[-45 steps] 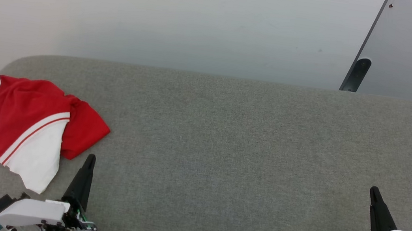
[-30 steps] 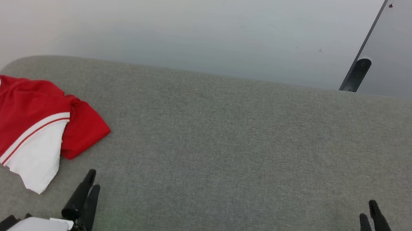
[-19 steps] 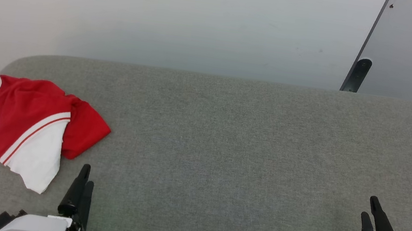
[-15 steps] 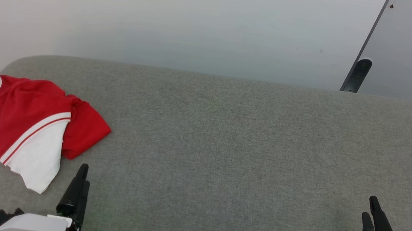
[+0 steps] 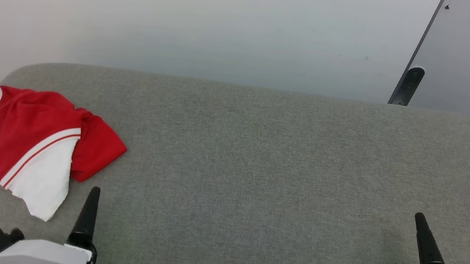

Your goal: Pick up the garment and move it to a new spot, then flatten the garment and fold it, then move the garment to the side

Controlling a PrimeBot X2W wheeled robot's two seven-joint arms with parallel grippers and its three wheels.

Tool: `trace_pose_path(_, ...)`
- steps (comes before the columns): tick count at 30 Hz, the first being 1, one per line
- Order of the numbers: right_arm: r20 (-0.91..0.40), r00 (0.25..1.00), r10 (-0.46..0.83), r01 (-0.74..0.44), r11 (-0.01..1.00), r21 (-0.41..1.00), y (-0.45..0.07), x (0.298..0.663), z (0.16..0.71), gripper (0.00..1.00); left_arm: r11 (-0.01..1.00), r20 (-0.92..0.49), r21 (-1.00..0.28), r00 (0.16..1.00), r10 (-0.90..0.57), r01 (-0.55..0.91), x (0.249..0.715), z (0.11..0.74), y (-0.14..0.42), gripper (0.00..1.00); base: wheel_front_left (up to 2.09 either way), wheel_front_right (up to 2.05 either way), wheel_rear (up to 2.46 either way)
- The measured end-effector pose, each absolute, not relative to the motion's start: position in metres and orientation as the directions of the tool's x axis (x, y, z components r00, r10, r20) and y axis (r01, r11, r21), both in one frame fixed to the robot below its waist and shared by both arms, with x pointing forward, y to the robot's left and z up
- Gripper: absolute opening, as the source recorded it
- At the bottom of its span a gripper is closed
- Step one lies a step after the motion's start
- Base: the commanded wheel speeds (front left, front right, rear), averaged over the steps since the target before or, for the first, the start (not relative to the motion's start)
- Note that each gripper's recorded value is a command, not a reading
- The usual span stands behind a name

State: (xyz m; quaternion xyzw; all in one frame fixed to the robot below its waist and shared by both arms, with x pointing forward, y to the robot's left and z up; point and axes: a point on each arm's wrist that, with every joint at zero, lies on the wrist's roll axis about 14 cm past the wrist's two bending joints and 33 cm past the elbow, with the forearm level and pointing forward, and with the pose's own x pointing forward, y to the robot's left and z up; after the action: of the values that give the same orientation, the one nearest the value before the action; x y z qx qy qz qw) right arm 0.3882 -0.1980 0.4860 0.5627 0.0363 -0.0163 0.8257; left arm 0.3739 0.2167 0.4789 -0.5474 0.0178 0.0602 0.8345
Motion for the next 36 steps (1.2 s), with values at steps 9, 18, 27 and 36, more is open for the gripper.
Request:
trace_pose_path(9,-0.073,0.997,0.015,0.052,0.553,0.831,-0.203,0.393,0.489,1.00,0.589,-0.074,-0.800,0.993,0.088,-0.112,0.375,0.485,0.220,1.00,0.00,0.00,0.00)
trace_pose_path(18,-0.064,0.998,0.015,0.034,0.720,0.694,-0.209,0.396,0.490,1.00,0.741,-0.057,-0.663,0.994,0.095,-0.109,0.375,0.490,0.222,1.00,0.00,0.00,0.00)
trace_pose_path(27,-0.046,0.999,0.023,0.007,0.821,0.571,-0.209,0.400,0.496,1.00,0.836,-0.022,-0.541,0.995,0.092,-0.089,0.375,0.498,0.222,1.00,0.00,0.00,0.00)
trace_pose_path(36,-0.034,0.999,0.033,-0.014,0.889,0.459,-0.209,0.401,0.499,1.00,0.908,-0.012,-0.413,0.997,0.073,-0.071,0.374,0.498,0.221,1.00,0.00,0.00,0.00)
